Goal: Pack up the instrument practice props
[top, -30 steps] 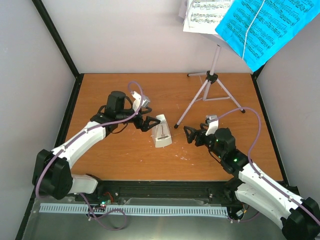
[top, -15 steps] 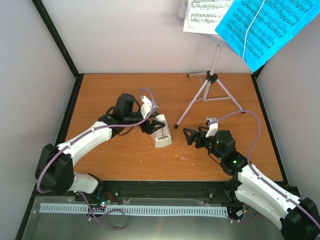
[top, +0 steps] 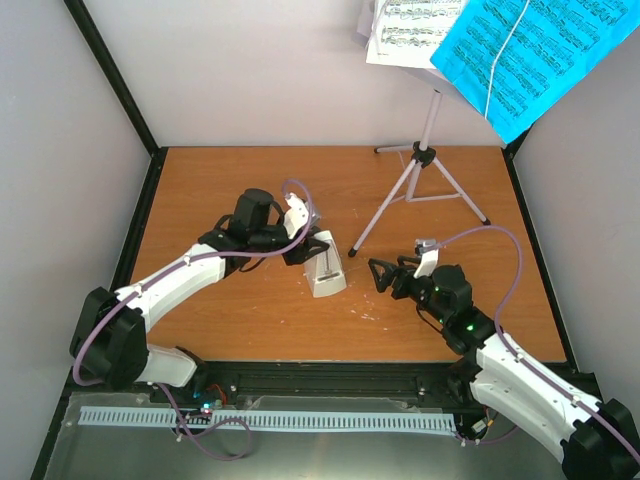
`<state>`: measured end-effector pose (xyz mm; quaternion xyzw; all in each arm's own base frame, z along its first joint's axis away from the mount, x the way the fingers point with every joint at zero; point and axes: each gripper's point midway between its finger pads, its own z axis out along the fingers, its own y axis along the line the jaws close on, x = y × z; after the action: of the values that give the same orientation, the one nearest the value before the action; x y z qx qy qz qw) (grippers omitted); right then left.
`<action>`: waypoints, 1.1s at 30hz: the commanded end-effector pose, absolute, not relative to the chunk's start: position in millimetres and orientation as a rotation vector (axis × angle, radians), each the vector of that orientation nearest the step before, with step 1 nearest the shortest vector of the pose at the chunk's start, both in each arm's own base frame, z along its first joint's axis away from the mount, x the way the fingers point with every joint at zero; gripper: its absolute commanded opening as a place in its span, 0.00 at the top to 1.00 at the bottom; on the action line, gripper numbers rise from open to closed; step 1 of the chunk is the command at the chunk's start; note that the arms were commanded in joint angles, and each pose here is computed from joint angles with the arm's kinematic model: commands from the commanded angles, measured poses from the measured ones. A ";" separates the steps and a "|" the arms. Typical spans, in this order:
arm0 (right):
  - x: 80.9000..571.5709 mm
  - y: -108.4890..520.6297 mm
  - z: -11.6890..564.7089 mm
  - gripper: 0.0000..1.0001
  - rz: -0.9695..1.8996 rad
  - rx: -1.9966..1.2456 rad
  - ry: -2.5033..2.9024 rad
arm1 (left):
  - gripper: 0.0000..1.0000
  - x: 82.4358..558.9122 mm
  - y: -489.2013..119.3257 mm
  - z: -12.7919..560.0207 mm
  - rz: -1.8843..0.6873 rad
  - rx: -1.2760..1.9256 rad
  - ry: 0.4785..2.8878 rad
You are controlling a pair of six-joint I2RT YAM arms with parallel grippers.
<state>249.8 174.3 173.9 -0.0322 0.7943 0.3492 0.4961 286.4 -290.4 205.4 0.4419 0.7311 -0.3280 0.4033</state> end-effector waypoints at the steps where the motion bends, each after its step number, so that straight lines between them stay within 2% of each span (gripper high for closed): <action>1: 249.7 169.4 177.6 0.00 0.857 -0.046 1.900 | 0.52 281.7 -297.5 219.1 -0.823 1.158 1.781; 10: 248.6 166.9 177.3 0.00 0.853 -0.034 1.899 | 0.56 280.6 -297.2 221.4 -0.819 1.158 1.774; 22: 244.6 168.0 180.8 0.00 0.846 -0.087 1.882 | 0.30 273.0 -300.7 221.6 -0.902 1.136 1.797; 33: 243.2 166.6 172.6 0.00 0.846 -0.079 1.883 | 0.37 276.1 -303.4 215.8 -0.915 1.132 1.819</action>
<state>243.6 168.1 173.6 -0.0313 0.7862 0.3512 0.5075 280.2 -295.2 206.7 0.4388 0.7306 -0.3440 0.3941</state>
